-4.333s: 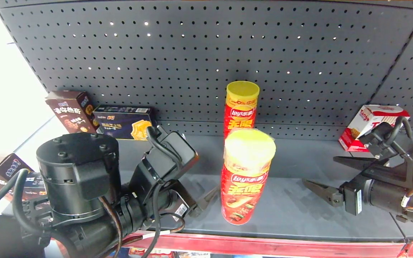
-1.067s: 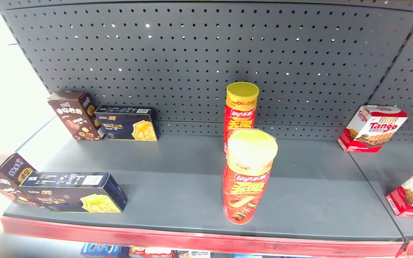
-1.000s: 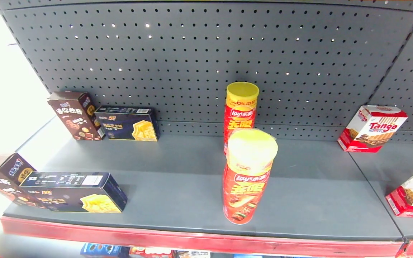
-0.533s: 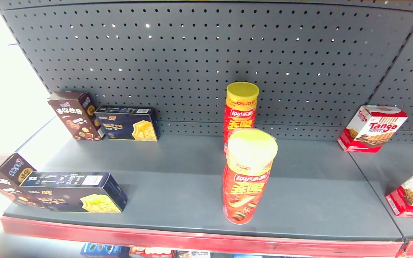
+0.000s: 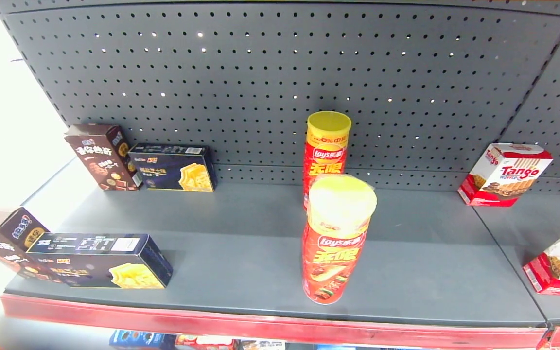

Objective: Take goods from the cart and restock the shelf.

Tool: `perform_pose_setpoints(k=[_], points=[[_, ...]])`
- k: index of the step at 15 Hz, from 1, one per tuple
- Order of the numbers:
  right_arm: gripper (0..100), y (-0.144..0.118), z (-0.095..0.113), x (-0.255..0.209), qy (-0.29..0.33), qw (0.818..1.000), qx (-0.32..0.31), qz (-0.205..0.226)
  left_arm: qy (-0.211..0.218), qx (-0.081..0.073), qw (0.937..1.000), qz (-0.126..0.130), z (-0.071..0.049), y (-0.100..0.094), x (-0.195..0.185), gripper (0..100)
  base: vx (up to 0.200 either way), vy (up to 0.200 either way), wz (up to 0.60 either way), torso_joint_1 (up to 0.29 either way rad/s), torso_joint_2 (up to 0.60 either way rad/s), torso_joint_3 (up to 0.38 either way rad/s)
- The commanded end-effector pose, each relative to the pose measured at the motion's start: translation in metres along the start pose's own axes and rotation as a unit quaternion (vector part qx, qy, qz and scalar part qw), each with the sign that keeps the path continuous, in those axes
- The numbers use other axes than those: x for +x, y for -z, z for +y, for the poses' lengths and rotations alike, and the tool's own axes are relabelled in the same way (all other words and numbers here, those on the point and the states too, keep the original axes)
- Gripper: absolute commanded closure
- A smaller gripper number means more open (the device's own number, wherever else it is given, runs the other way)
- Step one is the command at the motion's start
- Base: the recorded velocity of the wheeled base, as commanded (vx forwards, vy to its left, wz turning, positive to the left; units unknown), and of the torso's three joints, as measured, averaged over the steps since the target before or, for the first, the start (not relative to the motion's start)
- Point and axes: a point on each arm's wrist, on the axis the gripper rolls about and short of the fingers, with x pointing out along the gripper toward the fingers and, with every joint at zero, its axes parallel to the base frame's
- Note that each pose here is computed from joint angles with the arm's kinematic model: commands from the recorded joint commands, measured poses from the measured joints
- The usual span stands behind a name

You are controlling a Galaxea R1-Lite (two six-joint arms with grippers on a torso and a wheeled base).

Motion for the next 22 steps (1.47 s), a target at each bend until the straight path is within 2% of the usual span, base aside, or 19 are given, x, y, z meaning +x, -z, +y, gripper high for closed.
perform_pose_setpoints(k=[1, 2, 3, 4, 6, 7, 8, 9, 14, 16, 22], points=[[0, 0.0001, 0.0001, 0.0005, -0.002, 1.000, 0.000, 0.002, -0.004, -0.012, 0.9998, 0.014, -0.0004, 0.0048, 0.0008, 0, 0.000, 0.000, 0.00, 0.000, 0.00, 0.000], [0, 0.0003, 0.0002, 0.0006, -0.006, 1.000, -0.003, 0.002, -0.054, -0.030, 0.9979, 0.019, 0.0018, 0.0051, 0.0006, 0, 0.000, 0.000, 0.00, 0.000, 0.00, 0.000], [0, 0.0003, 0.0002, 0.0006, -0.004, 1.000, -0.004, 0.002, -0.066, -0.037, 0.9969, 0.020, 0.0024, 0.0052, 0.0006, 0, 0.000, 0.000, 0.00, 0.000, 0.00, 0.000], [0, 0.0003, -0.0001, 0.0006, 0.002, 1.000, -0.002, 0.002, -0.052, -0.040, 0.9977, 0.018, 0.0018, 0.0051, 0.0006, 0, 0.000, 0.000, 0.00, 0.000, 0.00, 0.000], [0, 0.0077, -0.0015, -0.0024, 0.096, 0.995, 0.018, 0.018, -0.041, -0.044, 0.9981, 0.017, 0.0012, 0.0050, 0.0007, 0, 0.000, 0.000, 0.00, 0.000, 0.00, 0.000], [0, 0.0077, -0.0015, -0.0024, 0.096, 0.995, 0.018, 0.018, -0.041, -0.044, 0.9981, 0.017, 0.0012, 0.0050, 0.0007, 0, 0.000, 0.000, 0.00, 0.000, 0.00, 0.000], [0, 0.0081, -0.0004, -0.0051, 0.039, 0.999, -0.019, -0.002, -0.039, -0.043, 0.9982, 0.017, 0.0012, 0.0050, 0.0007, 0, 0.000, 0.000, 0.00, 0.000, 0.00, 0.000], [0, 0.0085, 0.0005, -0.0049, 0.019, 1.000, -0.021, -0.002, -0.039, -0.042, 0.9982, 0.017, 0.0011, 0.0050, 0.0007, 0, 0.000, 0.000, 0.00, 0.000, 0.00, 0.000], [0, 0.0085, 0.0002, -0.0055, 0.032, 0.999, -0.008, -0.007, -0.038, -0.043, 0.9982, 0.017, 0.0011, 0.0050, 0.0007, 0, 0.000, 0.000, 0.00, 0.000, 0.00, 0.000], [0, 0.0084, 0.0002, -0.0055, 0.032, 0.999, -0.008, -0.007, -0.041, -0.063, 0.9970, 0.016, 0.0013, 0.0049, 0.0007, 0, 0.000, 0.000, 0.00, 0.000, 0.00, 0.000], [0, 0.0084, 0.0002, -0.0056, 0.032, 0.999, -0.008, -0.008, -0.043, -0.063, 0.9970, 0.016, 0.0013, 0.0049, 0.0007, 0, 0.000, 0.000, 0.00, 0.000, 0.00, 0.000]])
